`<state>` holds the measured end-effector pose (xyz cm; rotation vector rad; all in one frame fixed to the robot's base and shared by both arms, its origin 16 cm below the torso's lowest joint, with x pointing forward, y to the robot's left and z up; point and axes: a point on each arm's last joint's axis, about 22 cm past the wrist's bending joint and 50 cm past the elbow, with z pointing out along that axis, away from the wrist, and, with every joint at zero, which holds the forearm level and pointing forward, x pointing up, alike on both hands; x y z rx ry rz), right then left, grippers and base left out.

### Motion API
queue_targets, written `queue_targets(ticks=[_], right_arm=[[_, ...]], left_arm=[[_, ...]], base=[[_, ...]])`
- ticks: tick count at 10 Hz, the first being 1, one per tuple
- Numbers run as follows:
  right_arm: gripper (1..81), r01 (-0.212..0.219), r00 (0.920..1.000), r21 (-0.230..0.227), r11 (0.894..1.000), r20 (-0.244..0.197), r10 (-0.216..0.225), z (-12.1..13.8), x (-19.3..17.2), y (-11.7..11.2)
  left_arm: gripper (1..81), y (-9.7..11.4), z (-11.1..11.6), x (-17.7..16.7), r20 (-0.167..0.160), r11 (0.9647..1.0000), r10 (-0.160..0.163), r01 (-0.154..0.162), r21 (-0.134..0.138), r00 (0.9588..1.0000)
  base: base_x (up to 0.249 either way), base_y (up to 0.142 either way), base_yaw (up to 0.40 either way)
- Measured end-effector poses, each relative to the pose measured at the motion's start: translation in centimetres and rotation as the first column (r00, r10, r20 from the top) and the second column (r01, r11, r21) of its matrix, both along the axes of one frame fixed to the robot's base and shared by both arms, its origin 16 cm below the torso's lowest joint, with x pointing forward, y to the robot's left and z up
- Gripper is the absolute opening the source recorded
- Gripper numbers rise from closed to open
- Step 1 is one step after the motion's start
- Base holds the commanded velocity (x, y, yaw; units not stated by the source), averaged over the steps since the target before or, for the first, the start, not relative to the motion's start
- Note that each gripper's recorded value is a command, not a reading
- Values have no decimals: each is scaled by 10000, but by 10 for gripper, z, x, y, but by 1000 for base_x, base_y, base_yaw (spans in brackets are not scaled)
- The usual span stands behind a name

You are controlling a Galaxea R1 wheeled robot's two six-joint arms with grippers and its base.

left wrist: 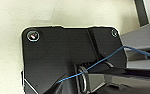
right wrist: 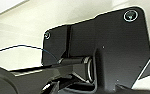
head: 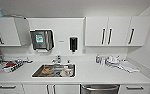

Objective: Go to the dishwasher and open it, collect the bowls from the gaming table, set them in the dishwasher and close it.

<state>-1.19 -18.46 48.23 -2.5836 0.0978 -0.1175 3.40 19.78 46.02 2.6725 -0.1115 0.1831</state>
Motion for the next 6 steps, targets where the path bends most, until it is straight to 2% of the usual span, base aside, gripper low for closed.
queue_targets(ticks=[3, 6], right_arm=[[811, 8, 10000, -25, 10000, -7, -8, -1, 0, -1], [811, 33, 10000, -82, 10000, 66, -33, -1, 6, -4]], left_arm=[[811, 0, 0, 0, -2, 10000, 0, 0, -4, 10000], [811, 0, 0, 7, 70, 10000, 10, -10, 2, 10000]], base=[[98, 0, 0], [0, 0, 0]])
